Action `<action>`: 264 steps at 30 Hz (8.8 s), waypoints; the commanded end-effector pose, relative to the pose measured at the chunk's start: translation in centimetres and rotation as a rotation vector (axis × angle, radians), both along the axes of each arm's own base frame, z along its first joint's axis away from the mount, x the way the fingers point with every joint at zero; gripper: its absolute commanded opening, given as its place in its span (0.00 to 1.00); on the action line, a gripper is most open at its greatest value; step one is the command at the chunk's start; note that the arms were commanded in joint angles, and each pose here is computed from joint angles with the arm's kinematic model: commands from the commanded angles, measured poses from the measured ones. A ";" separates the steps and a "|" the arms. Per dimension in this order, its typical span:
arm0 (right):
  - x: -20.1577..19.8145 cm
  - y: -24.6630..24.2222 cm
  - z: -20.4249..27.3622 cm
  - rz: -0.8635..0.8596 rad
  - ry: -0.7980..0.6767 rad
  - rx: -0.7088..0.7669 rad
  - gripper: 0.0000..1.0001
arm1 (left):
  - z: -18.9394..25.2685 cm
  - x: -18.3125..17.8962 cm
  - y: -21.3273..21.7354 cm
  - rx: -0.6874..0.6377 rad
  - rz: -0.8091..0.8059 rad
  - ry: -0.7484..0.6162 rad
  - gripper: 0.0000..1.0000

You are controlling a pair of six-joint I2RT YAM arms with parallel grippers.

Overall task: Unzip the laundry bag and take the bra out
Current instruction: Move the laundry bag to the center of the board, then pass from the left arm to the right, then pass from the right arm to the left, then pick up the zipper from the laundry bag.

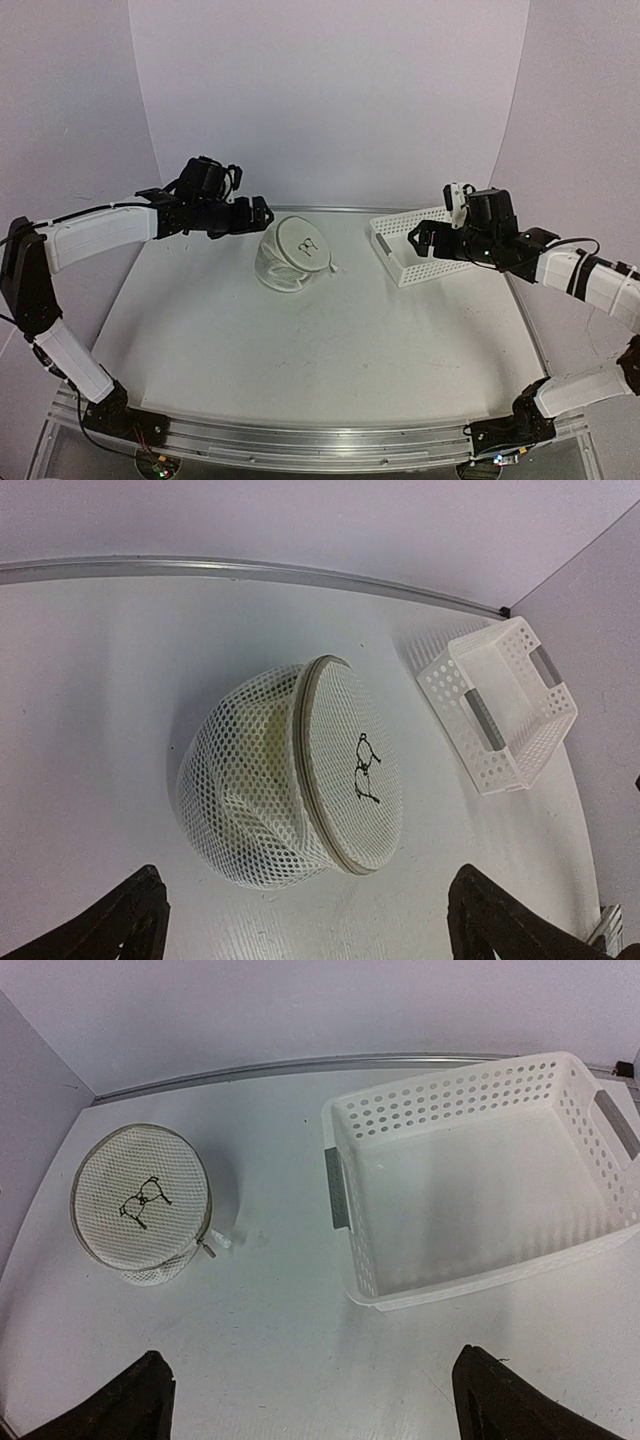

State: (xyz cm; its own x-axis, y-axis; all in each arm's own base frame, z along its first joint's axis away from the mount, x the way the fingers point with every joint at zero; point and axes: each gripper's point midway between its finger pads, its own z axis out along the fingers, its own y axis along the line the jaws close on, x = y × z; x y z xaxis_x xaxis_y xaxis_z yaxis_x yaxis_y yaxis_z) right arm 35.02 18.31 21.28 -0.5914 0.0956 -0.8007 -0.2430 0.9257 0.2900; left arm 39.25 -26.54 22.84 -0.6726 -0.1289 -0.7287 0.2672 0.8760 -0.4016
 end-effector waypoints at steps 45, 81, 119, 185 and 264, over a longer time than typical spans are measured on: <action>-2.6 -0.5 2.0 0.044 -0.071 0.050 0.98 | -7.6 3.6 -5.7 -0.002 -0.111 0.351 0.13; -4.6 14.8 -2.0 0.655 0.095 0.300 0.93 | 1.0 -15.6 -7.0 -0.290 -0.918 0.194 0.00; -10.6 17.8 1.1 0.874 0.110 0.463 0.00 | 0.8 -14.4 -7.1 -0.277 -0.882 0.146 0.36; -8.3 24.5 8.5 0.586 0.110 0.930 0.06 | 5.1 -13.7 -2.6 -0.910 -0.357 0.162 0.00; -11.5 31.5 -3.5 0.451 0.314 0.400 0.40 | -1.1 -10.0 -0.7 -0.882 -0.052 0.296 0.00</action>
State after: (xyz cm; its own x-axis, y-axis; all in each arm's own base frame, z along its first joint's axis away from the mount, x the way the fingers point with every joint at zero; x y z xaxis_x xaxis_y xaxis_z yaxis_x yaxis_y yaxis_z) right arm 23.00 48.75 16.05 -0.8587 0.0087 -0.5125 -0.4088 0.5914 0.6951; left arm 29.28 -27.06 19.58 -0.8384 -0.5251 -0.1462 0.0109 0.2520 -0.9677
